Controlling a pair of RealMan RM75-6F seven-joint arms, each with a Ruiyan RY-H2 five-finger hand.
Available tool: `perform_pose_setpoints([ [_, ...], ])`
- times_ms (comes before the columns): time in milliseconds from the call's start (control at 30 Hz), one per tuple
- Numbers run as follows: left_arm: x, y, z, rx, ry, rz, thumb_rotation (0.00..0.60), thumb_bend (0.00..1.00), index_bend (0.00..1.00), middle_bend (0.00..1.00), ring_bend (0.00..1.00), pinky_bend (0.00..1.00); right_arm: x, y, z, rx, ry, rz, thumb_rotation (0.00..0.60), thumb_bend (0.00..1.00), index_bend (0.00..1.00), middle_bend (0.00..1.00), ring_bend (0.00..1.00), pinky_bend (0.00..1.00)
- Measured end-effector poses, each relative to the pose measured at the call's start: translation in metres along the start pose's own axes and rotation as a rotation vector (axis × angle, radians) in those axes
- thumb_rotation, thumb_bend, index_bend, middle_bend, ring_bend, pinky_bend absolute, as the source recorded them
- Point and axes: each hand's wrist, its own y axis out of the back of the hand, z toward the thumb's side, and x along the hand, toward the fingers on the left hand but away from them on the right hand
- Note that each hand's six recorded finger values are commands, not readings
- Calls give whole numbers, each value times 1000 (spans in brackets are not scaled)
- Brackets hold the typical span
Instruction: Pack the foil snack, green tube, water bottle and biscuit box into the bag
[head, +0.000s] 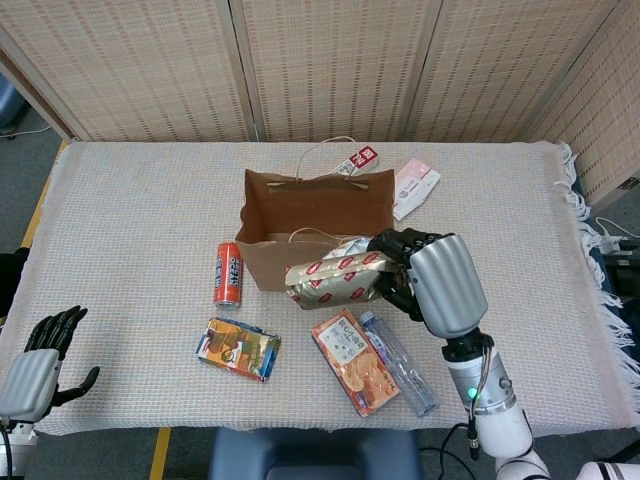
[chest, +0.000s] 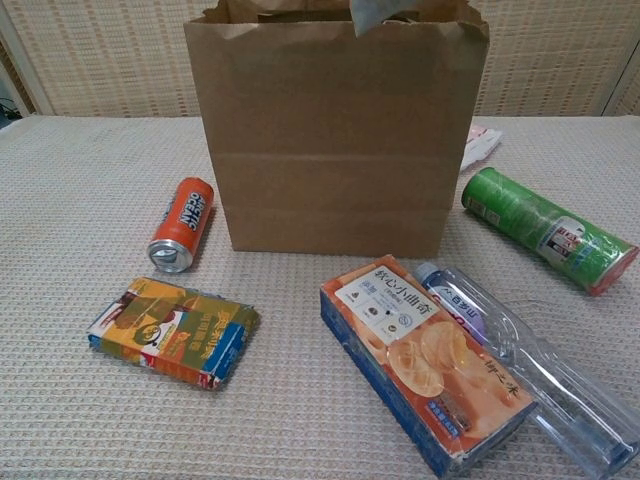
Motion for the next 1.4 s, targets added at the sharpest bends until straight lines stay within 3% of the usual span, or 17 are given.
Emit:
perform_pose_setpoints([
  [133, 0, 0, -1, -3, 2, -2, 600, 330, 0, 0, 0, 8, -16, 7, 3, 28, -27, -30, 600, 683, 822, 627, 646, 816],
  [400, -1, 0, -1, -6, 0, -7, 600, 331, 0, 0, 0, 8, -52, 12, -11, 107, -200, -37, 600, 683, 826, 630, 648, 829],
  [567, -1, -1, 0, -7, 0, -13, 600, 331, 0, 0, 0, 9, -65, 9, -29, 172, -236, -72, 600, 683, 826, 630, 648, 829],
  [767, -1, -1, -1, -10, 1, -18, 600, 331, 0, 0, 0, 8, -75, -14, -50, 231, -266, -45, 600, 683, 825, 630, 648, 829],
  [1000, -1, -1, -2, -19, 1, -27, 600, 331, 0, 0, 0, 9, -80, -60, -67, 259, -300, 36, 600, 683, 804, 630, 642, 829],
  [1033, -1, -1, -2, -19, 2, -29, 600, 331, 0, 0, 0, 8, -80, -67, -68, 259, -301, 49, 600, 681, 775, 630, 623, 825],
  [1100, 0, -2, -2, -21, 3, -32, 600, 331, 0, 0, 0, 8, -79, -83, -67, 253, -300, 85, 600, 560, 590, 556, 495, 750],
  [1167, 0, -1, -2, -24, 4, -33, 600, 331, 0, 0, 0, 9, -77, -92, -65, 249, -293, 117, 600, 320, 224, 336, 248, 528],
  [1200, 0, -1, -2, -24, 4, -33, 600, 331, 0, 0, 0, 9, -77, -96, -65, 251, -292, 135, 600, 243, 88, 236, 155, 426],
  [1267, 0, -1, -2, -24, 3, -31, 600, 331, 0, 0, 0, 9, -77, -101, -64, 246, -294, 155, 600, 187, 1, 135, 72, 324],
  [1400, -1, -1, -2, -23, 2, -29, 600, 331, 0, 0, 0, 9, -79, -99, -58, 215, -289, 134, 600, 157, 0, 83, 29, 249],
])
